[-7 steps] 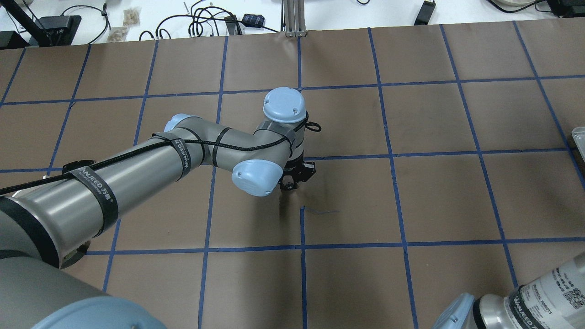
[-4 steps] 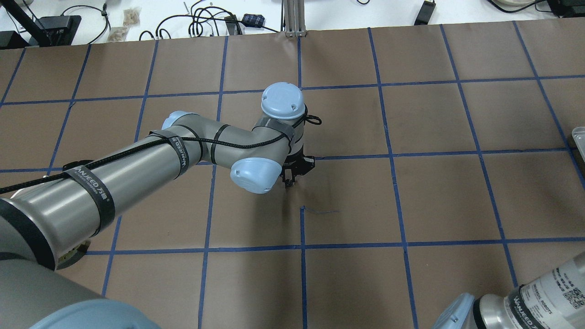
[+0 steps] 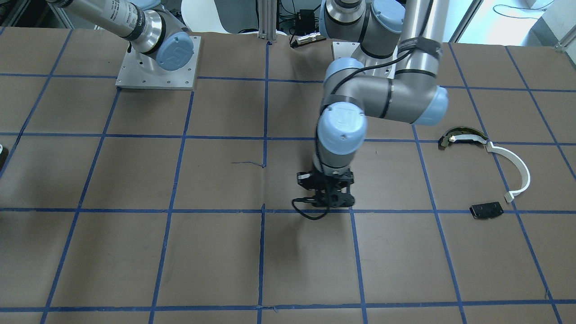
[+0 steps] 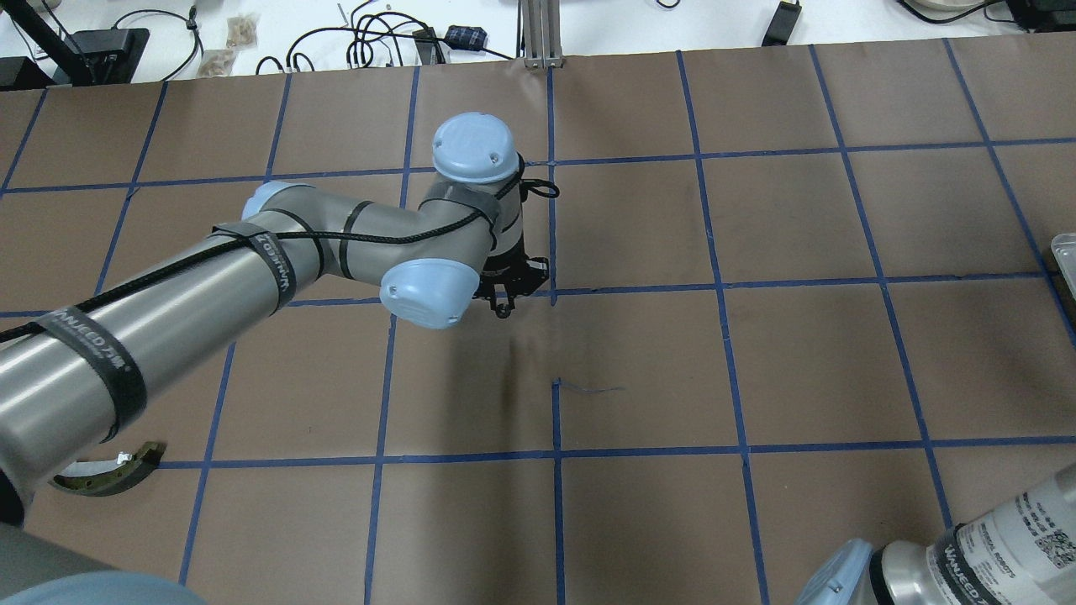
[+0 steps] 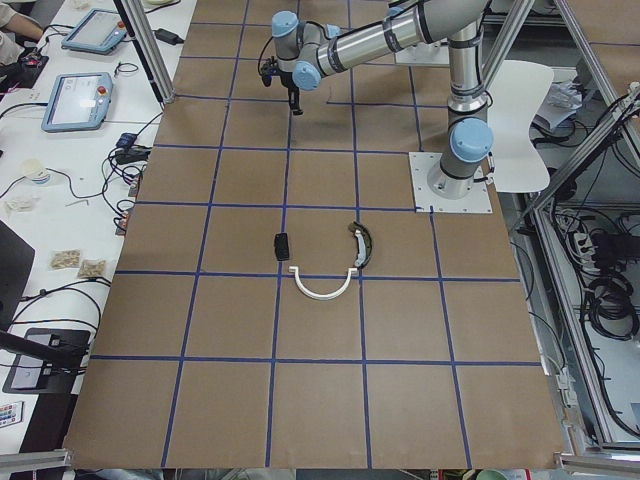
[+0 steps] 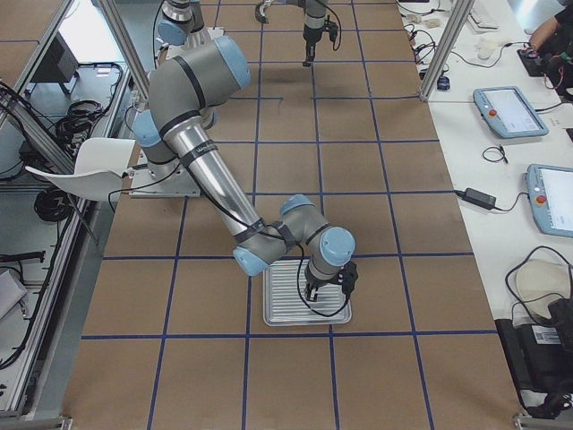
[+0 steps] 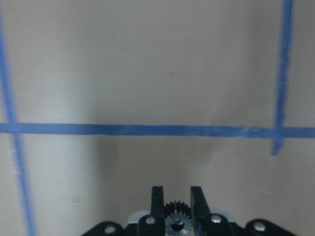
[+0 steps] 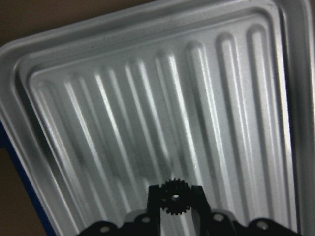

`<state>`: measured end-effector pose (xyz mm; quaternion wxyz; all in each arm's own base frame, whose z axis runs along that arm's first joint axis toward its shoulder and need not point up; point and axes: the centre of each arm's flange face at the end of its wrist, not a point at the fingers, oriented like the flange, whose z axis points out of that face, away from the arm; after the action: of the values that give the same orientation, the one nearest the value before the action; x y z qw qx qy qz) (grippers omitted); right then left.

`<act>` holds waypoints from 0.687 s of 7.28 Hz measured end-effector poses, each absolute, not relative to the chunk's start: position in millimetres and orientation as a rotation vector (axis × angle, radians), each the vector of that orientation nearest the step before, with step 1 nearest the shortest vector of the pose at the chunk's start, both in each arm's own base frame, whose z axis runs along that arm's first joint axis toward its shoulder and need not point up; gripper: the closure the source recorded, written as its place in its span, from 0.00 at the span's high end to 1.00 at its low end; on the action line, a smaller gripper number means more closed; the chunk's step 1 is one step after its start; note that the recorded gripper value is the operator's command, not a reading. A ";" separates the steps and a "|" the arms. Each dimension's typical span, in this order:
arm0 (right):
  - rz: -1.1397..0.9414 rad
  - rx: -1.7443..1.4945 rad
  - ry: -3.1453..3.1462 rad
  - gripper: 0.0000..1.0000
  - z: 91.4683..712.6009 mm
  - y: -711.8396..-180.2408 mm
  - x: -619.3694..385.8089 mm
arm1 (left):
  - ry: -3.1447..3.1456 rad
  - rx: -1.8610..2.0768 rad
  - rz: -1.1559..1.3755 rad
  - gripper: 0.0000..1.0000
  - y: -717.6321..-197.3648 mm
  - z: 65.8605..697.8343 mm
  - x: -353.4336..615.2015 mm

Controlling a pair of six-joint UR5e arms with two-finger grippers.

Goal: Place bearing gear from tray to pile

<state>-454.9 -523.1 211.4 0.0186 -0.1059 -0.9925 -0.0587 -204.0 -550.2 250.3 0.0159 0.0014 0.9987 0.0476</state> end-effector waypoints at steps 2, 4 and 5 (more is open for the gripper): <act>-0.159 -0.361 -3.071 0.00 264.7 -546.9 -400.6 | 3.093 0.085 0.193 0.00 -564.0 269.8 -79.8; -0.181 -0.526 -3.090 0.00 298.7 -601.9 -258.5 | 3.085 0.181 0.250 0.00 -555.9 269.7 44.2; -0.205 -0.628 -3.108 0.00 300.1 -626.2 -170.6 | 3.105 0.240 0.273 0.00 -546.4 264.0 100.5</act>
<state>-170.6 -626.2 300.1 -0.0178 -0.1976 -0.9780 -0.0647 100.5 -546.4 264.0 0.0076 0.0769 0.9932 0.0874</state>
